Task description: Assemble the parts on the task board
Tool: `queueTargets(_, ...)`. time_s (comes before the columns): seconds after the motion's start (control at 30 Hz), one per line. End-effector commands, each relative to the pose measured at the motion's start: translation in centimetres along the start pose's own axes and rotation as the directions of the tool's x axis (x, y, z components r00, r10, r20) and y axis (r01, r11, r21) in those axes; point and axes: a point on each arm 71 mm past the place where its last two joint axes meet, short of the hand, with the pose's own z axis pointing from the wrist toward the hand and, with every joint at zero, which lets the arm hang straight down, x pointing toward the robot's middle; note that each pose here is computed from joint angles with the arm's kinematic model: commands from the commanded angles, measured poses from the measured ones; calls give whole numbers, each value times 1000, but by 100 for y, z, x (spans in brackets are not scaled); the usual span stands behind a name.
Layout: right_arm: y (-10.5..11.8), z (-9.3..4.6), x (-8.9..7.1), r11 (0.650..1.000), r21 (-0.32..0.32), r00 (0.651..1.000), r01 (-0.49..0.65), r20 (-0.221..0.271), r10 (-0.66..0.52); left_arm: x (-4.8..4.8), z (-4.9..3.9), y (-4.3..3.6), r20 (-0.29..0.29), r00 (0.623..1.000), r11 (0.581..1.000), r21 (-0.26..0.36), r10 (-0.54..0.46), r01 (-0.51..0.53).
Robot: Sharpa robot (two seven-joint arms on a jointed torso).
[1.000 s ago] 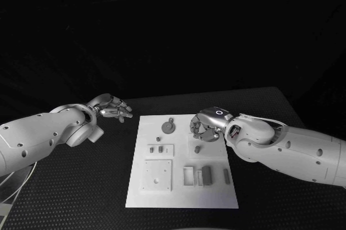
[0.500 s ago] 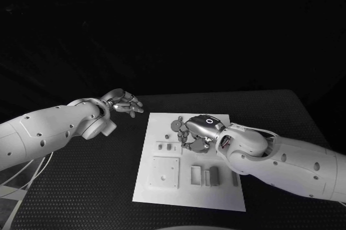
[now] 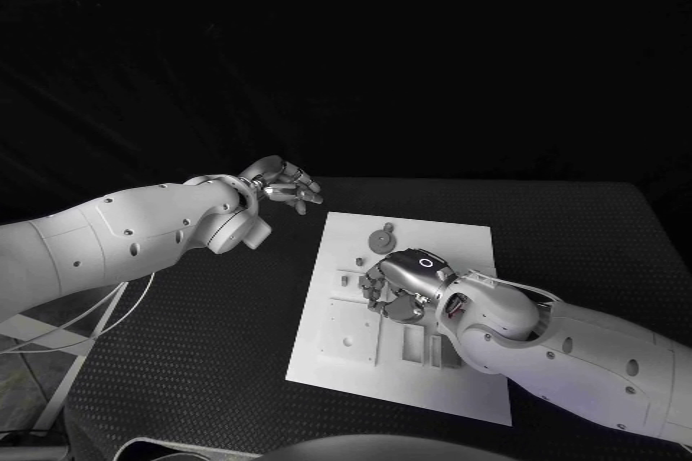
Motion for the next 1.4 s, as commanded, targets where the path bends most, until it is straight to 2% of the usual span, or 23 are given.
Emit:
queueTargets(0.03, 19, 3, 31, 999, -24, 999, 32, 16, -31, 4, 9, -32, 14, 1000, 1000, 15, -27, 27)
queueTargets(0.17, 27, 7, 109, 999, -26, 999, 36, -9, -36, -3, 6, -25, 13, 999, 999, 13, -29, 29)
queueTargets(0.53, 41, 15, 247, 999, -17, 999, 28, -21, -28, -6, 4, -33, 12, 999, 999, 13, -36, 36)
queueTargets(1.4, 45, 12, 311, 1000, -16, 999, 24, -36, -25, -18, 3, -21, 9, 999, 999, 8, -38, 38)
